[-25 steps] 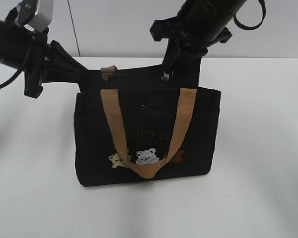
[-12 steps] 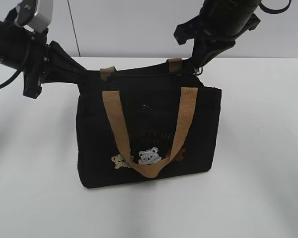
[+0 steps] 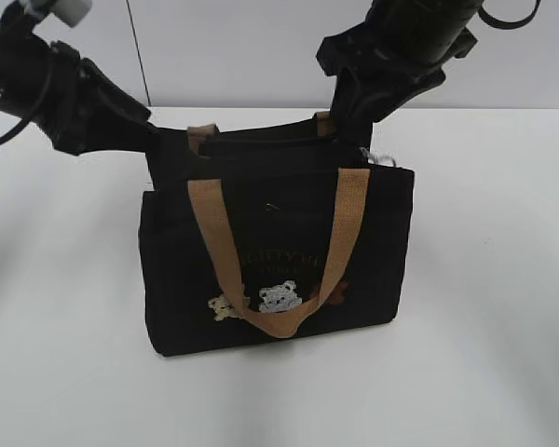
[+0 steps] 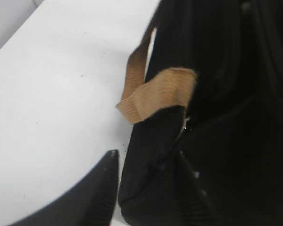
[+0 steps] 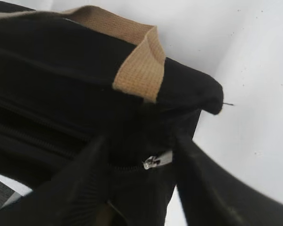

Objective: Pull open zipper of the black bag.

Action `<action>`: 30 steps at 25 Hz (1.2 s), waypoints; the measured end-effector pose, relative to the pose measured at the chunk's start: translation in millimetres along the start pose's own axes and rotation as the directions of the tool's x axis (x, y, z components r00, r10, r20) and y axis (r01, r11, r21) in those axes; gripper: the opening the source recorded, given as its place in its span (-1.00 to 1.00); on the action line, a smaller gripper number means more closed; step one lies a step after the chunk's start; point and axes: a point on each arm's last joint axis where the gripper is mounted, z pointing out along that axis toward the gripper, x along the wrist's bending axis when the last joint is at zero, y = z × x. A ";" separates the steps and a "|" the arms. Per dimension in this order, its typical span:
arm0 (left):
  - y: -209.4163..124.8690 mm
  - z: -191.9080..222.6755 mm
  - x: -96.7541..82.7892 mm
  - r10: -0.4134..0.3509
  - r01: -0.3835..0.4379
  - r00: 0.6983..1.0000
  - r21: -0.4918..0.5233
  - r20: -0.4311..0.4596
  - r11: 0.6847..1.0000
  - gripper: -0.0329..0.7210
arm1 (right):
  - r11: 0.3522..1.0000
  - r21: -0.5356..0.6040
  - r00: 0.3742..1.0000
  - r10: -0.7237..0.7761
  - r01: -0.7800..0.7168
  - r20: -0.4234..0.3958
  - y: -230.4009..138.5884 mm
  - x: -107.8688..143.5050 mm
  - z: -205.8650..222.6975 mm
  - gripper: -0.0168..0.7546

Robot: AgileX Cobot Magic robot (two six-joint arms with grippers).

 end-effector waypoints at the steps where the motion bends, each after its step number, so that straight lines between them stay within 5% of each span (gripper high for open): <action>1: 2.9 -4.1 0.1 -0.061 0.061 0.998 -0.001 -0.023 0.998 0.11 | 1.000 -0.008 1.000 -0.002 0.002 -0.005 -0.1 1.1 -3.2 0.01; 4: 16.6 -23.2 -2.8 -0.155 0.154 0.983 -0.022 -0.096 0.988 0.44 | 0.999 -0.044 1.000 -0.015 0.015 -0.006 -1.0 4.5 -18.6 0.36; 7: 32.5 -49.3 -8.8 -0.201 0.194 0.961 -0.051 -0.192 0.980 0.51 | 0.996 -0.080 0.999 -0.049 0.048 -0.001 -3.3 8.1 -36.5 0.46; 10: 40.9 -74.3 -16.2 -0.315 0.310 0.906 -0.062 -0.282 0.949 0.51 | 0.992 -0.062 0.993 -0.107 0.110 0.045 -10.3 7.6 -52.3 0.48; 12: 39.5 -88.0 -19.9 -0.428 0.435 0.837 -0.060 -0.340 0.898 0.44 | 0.990 -0.027 0.984 -0.137 0.141 0.110 -16.1 3.4 -61.3 0.48; 15: 27.9 -101.5 -24.8 -0.495 0.562 0.749 0.027 -0.441 0.826 0.33 | 0.989 -0.022 0.967 -0.136 0.144 0.214 -20.6 -3.3 -75.4 0.48; 19: 6.8 -116.7 -28.5 -0.482 0.698 0.640 0.190 -0.598 0.691 0.29 | 0.992 -0.057 0.938 -0.085 0.110 0.337 -25.2 -11.3 -95.5 0.48; 22: 2.8 -130.7 -33.8 -0.466 0.741 0.586 0.207 -0.663 0.639 0.28 | 0.992 -0.111 0.939 -0.016 0.058 0.344 -31.2 -19.1 -114.6 0.48; 30: 17.6 -167.0 -54.8 -0.452 0.717 0.546 0.115 -0.705 0.687 0.28 | 0.960 -0.255 0.921 0.203 -0.119 0.333 -62.0 -76.6 -171.3 0.48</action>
